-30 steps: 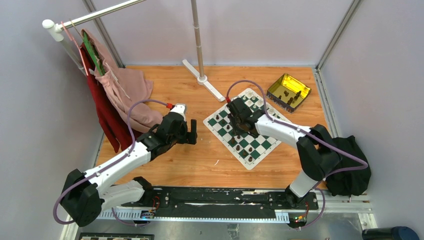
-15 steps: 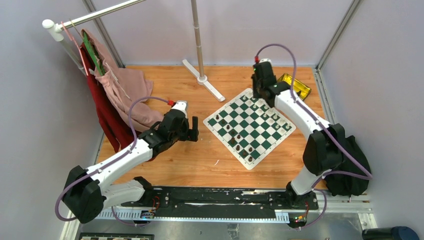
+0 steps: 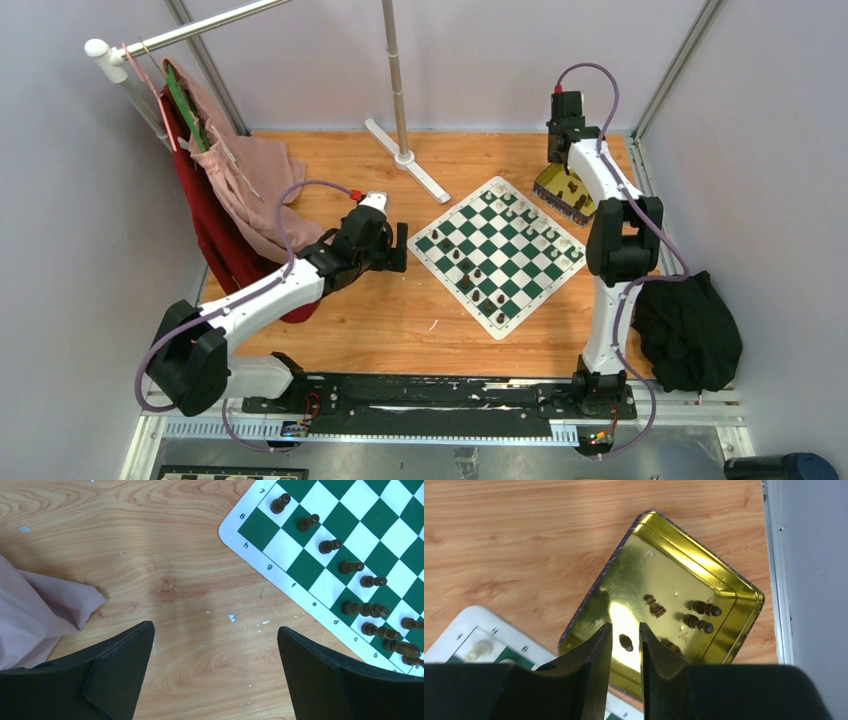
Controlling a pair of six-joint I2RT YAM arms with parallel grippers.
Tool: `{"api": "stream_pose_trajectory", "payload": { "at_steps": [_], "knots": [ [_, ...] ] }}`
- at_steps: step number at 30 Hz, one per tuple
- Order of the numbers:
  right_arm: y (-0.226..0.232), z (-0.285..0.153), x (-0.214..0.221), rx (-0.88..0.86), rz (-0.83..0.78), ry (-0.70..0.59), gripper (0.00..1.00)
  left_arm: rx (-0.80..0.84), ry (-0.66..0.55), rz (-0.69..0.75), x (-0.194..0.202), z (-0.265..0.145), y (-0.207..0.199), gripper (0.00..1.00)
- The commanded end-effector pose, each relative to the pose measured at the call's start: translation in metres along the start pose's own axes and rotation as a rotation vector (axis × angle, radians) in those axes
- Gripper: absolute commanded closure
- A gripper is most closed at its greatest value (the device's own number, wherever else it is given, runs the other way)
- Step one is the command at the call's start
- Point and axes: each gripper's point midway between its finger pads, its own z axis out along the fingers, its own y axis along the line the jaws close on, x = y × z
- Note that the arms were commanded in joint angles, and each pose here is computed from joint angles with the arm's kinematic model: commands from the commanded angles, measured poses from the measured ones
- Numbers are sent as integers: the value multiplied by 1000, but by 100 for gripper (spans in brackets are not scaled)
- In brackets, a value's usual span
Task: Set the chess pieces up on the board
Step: Pick up the chess piece from the storage box.
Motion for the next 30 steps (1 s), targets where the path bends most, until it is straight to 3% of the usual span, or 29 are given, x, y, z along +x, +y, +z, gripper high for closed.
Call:
{"api": "stream_pose_trajectory", "payload": {
  "at_steps": [1, 14, 22, 30],
  "knots": [
    [-30, 30, 9, 45, 2, 58, 70, -2, -43, -12, -21, 4, -6, 0],
    [-52, 82, 54, 38, 72, 174, 71, 7, -9, -43, -20, 23, -17, 0],
    [-48, 92, 69, 3, 93, 203, 71, 7, 2, -53, -18, 24, -18, 0],
    [-41, 95, 74, -27, 94, 212, 65, 1, 10, -56, -13, 24, -15, 0]
  ]
}}
